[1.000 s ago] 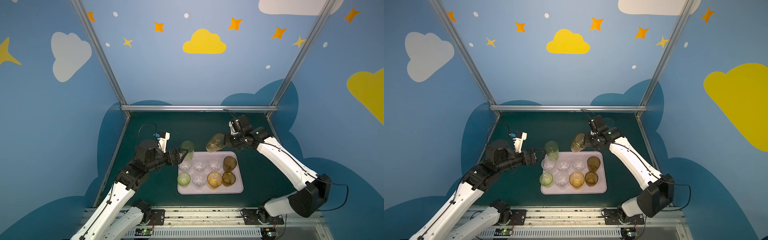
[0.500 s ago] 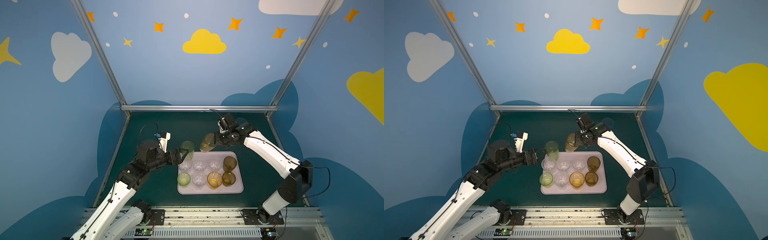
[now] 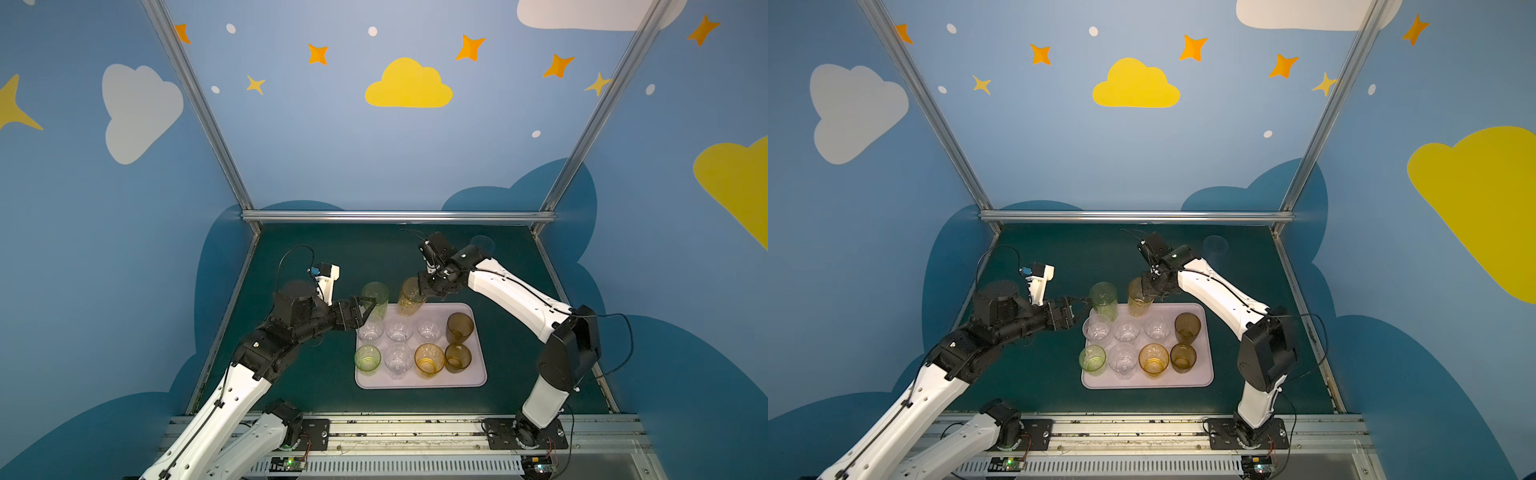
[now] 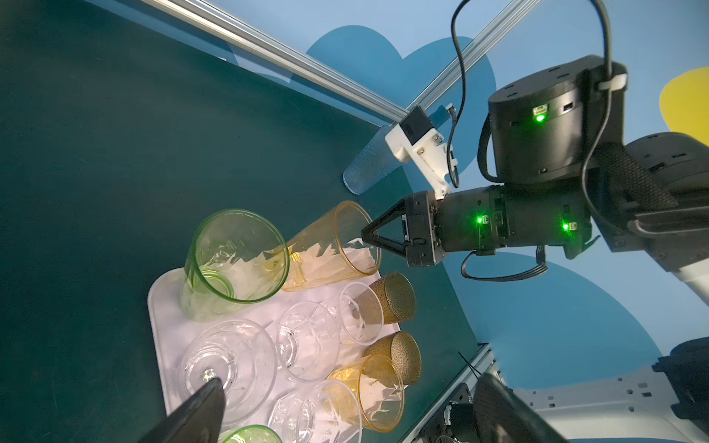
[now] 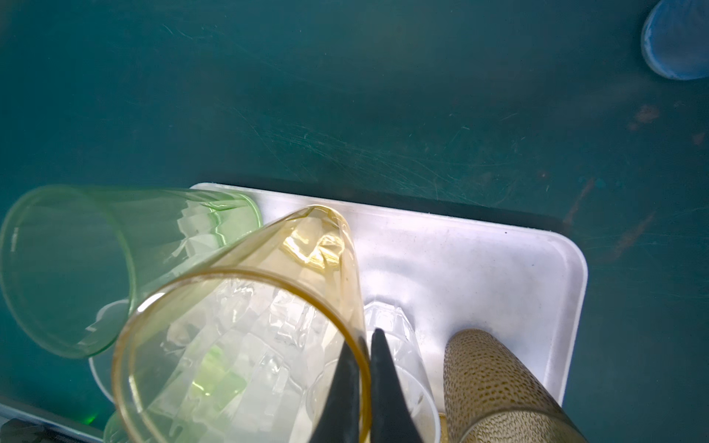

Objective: Place the glasses into the tray
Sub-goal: Place the glass on the tray.

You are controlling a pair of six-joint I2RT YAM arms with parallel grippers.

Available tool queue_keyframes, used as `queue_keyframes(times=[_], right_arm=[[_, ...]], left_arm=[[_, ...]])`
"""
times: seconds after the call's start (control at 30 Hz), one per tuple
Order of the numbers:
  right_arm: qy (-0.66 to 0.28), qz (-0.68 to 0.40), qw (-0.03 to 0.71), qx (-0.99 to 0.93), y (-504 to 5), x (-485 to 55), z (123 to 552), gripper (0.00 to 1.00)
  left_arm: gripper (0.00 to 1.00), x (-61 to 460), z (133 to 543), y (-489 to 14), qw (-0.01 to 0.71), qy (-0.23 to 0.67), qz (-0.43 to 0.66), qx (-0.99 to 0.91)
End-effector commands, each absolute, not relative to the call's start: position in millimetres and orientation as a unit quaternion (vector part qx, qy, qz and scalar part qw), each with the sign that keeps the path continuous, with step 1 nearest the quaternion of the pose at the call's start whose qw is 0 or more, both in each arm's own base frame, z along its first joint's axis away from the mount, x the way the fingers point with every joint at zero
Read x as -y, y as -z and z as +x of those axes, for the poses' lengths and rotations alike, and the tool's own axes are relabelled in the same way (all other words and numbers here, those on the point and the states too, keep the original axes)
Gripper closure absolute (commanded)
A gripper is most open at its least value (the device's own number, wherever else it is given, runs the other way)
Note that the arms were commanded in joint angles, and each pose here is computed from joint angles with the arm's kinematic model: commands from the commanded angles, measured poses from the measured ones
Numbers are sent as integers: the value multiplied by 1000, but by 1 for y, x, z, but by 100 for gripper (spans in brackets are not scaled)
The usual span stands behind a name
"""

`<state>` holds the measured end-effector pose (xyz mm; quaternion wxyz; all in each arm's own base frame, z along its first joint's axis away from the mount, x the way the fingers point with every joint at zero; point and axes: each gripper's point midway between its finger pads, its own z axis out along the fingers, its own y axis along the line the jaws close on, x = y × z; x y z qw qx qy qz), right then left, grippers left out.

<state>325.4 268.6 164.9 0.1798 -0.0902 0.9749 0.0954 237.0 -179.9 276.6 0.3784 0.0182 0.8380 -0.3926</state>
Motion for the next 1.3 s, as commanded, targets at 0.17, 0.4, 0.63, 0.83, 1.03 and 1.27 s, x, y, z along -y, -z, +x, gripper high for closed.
queue_keyframes(times=[0.17,0.4,0.63,0.83,1.03,1.27], right_arm=[[-77,-99,170,-977,-160,-274,327,100],[-76,-101,160,-979,-153,-277,327,93],[-76,-100,157,-980,-153,-278,327,76],[-81,-94,170,-978,-167,-276,326,40],[-69,-83,201,-974,-187,-267,331,29],[-80,-75,230,-967,-214,-260,326,20]], left_arm=[[0,177,235,-273,380,390,13,-839],[0,177,237,-270,380,385,12,-841],[0,176,238,-268,379,382,12,-843],[0,171,238,-268,388,371,5,-844],[0,168,240,-263,392,362,2,-845],[0,163,244,-264,401,345,-5,-849]])
